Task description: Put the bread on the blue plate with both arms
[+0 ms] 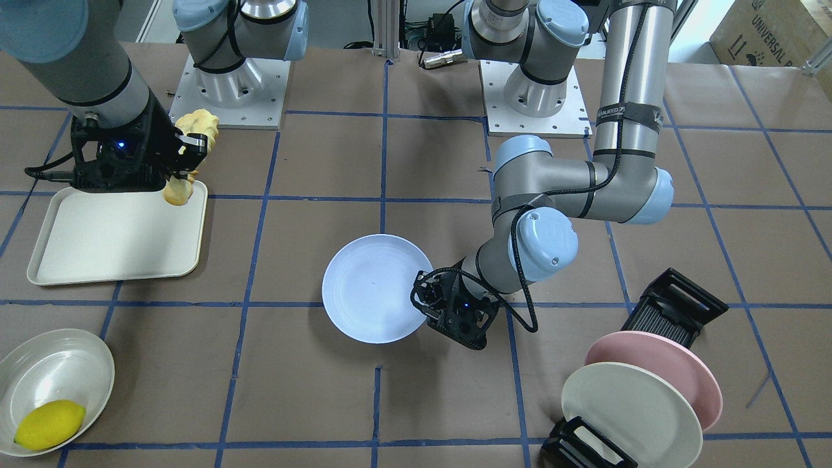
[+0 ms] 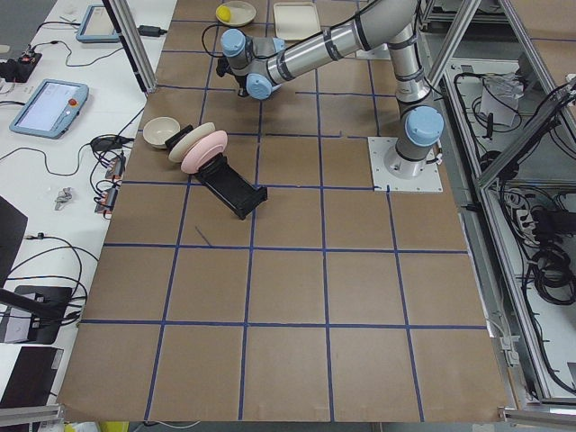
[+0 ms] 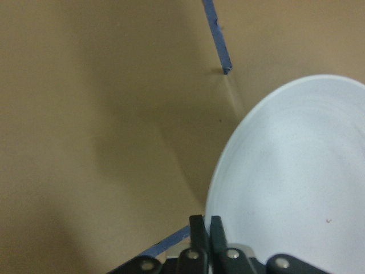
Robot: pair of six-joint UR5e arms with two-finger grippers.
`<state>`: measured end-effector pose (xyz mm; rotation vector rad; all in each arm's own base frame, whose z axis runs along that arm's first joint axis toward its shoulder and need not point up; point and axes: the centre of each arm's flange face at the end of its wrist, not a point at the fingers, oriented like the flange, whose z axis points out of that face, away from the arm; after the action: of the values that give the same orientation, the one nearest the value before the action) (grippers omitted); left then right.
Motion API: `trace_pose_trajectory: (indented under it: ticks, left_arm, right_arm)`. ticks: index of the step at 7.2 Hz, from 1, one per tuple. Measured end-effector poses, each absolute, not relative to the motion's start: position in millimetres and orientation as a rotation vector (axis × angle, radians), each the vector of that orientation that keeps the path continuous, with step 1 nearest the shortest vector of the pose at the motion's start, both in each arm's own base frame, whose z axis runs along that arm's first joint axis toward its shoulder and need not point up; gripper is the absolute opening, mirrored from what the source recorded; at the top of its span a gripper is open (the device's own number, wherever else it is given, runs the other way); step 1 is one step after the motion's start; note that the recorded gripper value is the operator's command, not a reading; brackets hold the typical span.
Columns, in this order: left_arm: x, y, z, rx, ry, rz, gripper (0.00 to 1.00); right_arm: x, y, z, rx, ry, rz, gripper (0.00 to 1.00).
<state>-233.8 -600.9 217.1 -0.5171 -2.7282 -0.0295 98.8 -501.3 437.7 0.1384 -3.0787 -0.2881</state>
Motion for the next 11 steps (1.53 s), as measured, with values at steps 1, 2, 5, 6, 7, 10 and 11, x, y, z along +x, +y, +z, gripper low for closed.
trace_pose_trajectory:
  ticks: [1,2,5,6,7,10,11]
  left_arm:
    - [-236.1,-598.8,210.0,-0.522,-2.73,-0.015,0.71]
    - [-237.8,-600.5,206.3,-0.51,-2.736,0.02,0.86]
    - [-217.7,-607.7,243.3,-0.458,-2.852,0.117,1.0]
    - [-191.4,-605.1,272.8,-0.408,-2.91,0.105,1.0]
    - [-161.4,-595.3,307.1,-0.344,-2.954,0.071,1.0]
    - [-112.5,-556.9,404.9,-0.253,-3.08,-0.059,1.0]
    - [-109.5,-552.1,437.7,-0.25,-3.096,-0.104,1.0]
  right_arm:
    - [98.9,-500.1,432.0,0.142,-3.079,-0.306,0.16]
    - [99.3,-497.7,427.9,0.141,-3.079,-0.318,0.16]
    - [132.1,-498.9,429.7,0.163,-3.078,-0.207,0.17]
    - [154.2,-504.4,425.4,0.183,-3.074,-0.163,0.17]
    - [180.6,-514.7,417.2,0.205,-3.07,-0.118,0.17]
    - [267.0,-556.8,374.3,0.288,-3.066,-0.064,0.19]
    - [295.3,-575.0,354.5,0.306,-3.065,-0.055,0.23]
